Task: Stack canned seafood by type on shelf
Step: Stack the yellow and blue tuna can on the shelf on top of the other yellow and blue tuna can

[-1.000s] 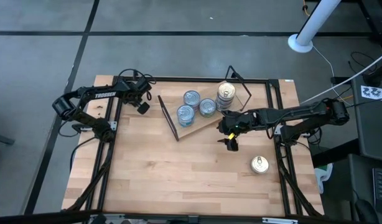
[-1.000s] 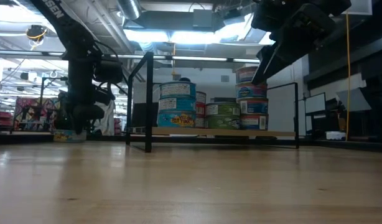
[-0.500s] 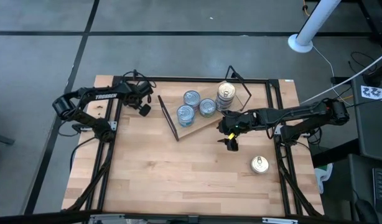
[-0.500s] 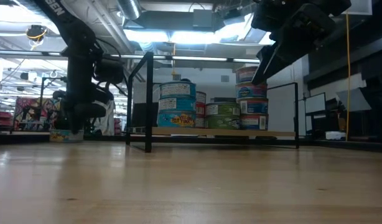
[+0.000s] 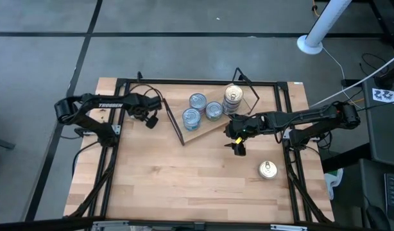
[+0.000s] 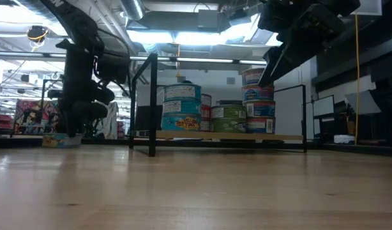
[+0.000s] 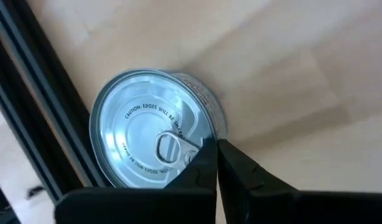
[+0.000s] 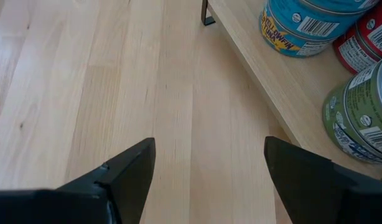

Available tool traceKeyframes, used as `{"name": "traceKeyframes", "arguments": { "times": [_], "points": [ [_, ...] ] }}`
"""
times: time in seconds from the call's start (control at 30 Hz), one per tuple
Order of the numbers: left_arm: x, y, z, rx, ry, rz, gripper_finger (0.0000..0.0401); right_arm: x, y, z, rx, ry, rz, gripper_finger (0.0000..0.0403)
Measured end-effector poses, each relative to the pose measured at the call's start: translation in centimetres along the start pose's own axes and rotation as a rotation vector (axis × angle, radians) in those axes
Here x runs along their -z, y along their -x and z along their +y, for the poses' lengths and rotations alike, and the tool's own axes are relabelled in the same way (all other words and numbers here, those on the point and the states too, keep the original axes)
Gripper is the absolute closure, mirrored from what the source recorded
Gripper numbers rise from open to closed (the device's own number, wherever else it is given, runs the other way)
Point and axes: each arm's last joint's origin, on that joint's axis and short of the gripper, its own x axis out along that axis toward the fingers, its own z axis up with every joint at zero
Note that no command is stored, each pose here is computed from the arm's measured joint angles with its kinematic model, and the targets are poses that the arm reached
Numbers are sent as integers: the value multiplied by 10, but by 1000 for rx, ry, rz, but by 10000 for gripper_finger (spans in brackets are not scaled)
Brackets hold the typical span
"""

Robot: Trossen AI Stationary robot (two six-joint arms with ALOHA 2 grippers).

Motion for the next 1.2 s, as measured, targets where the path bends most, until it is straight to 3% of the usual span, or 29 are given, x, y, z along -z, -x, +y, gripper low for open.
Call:
{"name": "traceKeyframes", "arguments": {
  "times": [0.83, 1.2],
  "points": [
    [65, 38, -70, 224, -24, -57, 400, 0, 0, 0, 0, 32, 2, 104],
    [93, 59, -113, 558, -25, -153, 401, -4, 0, 0, 1, 56, -44, 104]
  ]
}}
